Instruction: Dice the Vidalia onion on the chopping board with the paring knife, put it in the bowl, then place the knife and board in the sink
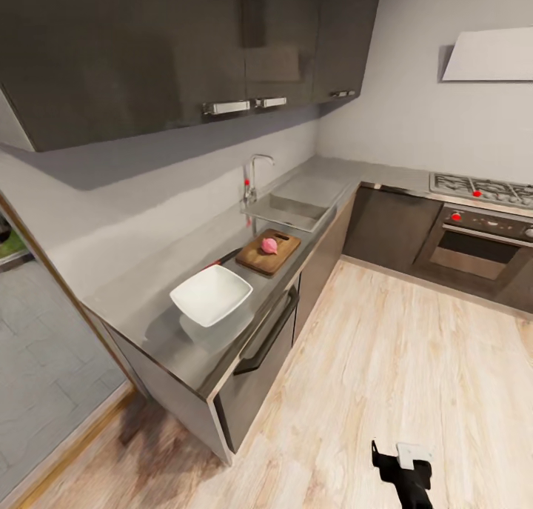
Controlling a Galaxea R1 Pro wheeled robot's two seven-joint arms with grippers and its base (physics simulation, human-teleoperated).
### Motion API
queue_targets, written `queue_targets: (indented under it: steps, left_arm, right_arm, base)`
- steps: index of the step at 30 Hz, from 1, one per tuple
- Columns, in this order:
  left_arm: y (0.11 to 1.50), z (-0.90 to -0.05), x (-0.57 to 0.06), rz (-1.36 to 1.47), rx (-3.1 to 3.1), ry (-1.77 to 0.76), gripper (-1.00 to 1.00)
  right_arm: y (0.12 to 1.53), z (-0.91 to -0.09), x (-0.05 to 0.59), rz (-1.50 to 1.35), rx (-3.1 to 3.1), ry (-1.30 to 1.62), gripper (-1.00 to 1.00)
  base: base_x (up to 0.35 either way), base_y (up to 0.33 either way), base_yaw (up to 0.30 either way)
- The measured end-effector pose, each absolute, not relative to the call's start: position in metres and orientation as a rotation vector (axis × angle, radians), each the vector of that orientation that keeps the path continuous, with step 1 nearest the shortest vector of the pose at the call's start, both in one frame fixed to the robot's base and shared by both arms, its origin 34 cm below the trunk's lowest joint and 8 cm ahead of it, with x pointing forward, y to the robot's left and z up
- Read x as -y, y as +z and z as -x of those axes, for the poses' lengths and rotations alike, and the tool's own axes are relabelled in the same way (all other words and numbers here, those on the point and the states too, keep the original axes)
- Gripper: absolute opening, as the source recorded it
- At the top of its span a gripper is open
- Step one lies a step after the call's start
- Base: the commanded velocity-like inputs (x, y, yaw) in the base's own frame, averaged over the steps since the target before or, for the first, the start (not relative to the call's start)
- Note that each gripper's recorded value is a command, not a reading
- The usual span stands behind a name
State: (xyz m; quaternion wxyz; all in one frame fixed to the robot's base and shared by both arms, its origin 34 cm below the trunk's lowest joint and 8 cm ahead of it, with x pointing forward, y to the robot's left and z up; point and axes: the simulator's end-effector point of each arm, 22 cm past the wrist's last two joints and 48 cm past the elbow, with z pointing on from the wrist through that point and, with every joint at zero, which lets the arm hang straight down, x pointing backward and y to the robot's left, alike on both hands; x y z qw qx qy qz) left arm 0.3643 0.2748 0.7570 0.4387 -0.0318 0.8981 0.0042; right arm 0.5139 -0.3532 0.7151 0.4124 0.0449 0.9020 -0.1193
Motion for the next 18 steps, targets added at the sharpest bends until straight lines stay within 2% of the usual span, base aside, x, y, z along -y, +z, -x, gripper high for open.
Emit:
queue_targets:
  steps: [11,18]
  left_arm:
    - [0.755,-0.362,-0.275,0.078,-2.238,0.012,1.0]
    - [0.755,-0.362,-0.275,0.078,-2.239,0.012,1.0]
  right_arm:
    - [0.798,-0.578,0.433,-0.201,-2.255,-0.535,1.0]
    - [0.864,-0.614,0.436,-0.251,-2.196,-0.57,1.0]
  base:
    - [0.0,0.0,0.0]
    - [0.0,0.0,0.0]
